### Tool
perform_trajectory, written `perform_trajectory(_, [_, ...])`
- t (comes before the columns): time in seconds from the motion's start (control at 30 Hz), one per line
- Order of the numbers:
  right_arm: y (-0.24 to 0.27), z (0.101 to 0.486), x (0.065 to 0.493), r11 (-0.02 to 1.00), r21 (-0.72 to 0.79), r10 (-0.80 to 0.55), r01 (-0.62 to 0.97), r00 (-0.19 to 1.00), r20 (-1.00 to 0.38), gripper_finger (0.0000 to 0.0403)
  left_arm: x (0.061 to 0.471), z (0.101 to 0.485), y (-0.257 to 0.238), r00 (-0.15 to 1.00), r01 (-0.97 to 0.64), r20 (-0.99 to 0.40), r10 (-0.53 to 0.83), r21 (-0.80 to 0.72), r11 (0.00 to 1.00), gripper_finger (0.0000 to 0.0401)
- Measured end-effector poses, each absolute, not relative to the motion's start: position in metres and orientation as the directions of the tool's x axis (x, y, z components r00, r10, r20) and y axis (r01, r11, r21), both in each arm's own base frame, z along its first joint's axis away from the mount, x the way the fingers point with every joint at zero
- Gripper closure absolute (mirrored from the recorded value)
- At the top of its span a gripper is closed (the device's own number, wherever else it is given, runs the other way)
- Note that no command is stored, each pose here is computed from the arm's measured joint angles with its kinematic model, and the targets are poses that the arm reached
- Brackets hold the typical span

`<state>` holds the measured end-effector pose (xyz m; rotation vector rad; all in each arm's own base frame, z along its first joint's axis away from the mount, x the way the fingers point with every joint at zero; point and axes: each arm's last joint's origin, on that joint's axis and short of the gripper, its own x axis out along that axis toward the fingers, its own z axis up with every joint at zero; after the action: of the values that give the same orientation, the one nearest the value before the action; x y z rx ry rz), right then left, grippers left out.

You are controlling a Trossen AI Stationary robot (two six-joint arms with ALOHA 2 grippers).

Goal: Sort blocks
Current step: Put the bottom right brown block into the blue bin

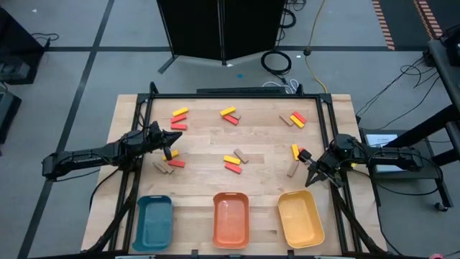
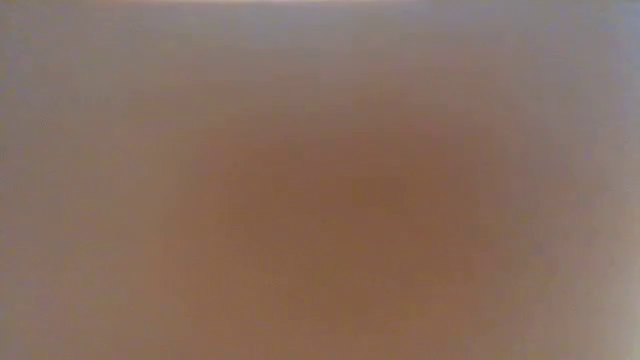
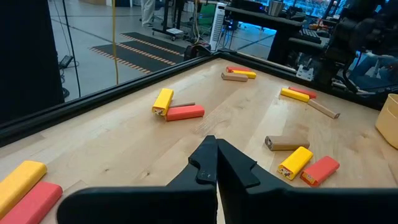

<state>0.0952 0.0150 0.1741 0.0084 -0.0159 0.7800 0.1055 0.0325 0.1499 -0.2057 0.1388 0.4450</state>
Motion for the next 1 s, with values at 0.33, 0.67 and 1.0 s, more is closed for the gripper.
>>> perform_trajectory(0.33, [-0.002, 0.182, 0.103, 0.94, 0.317, 0.099, -0.126, 0.99, 0.1, 0.0403, 0.106, 0.154, 0.033, 0.9, -0.434, -0.138, 0.414, -0.179, 0.883, 0.0401])
perform_trajectory(0.67, [-0.023, 0.183, 0.105, 0.83, 0.36, -0.467, 0.427, 0.884, 0.03, 0.0403, 0.107, 0.167, 0.033, 0.903, -0.399, -0.003, 0.429, -0.374, 0.837, 0.0401])
perform_trajectory(1.0, [-0.043, 0.238, 0.119, 0.759, 0.156, -0.6, 0.631, 0.773, -0.207, 0.0394, 0.11, 0.194, 0.031, 0.938, -0.302, 0.102, 0.332, -0.23, 0.925, 0.0401])
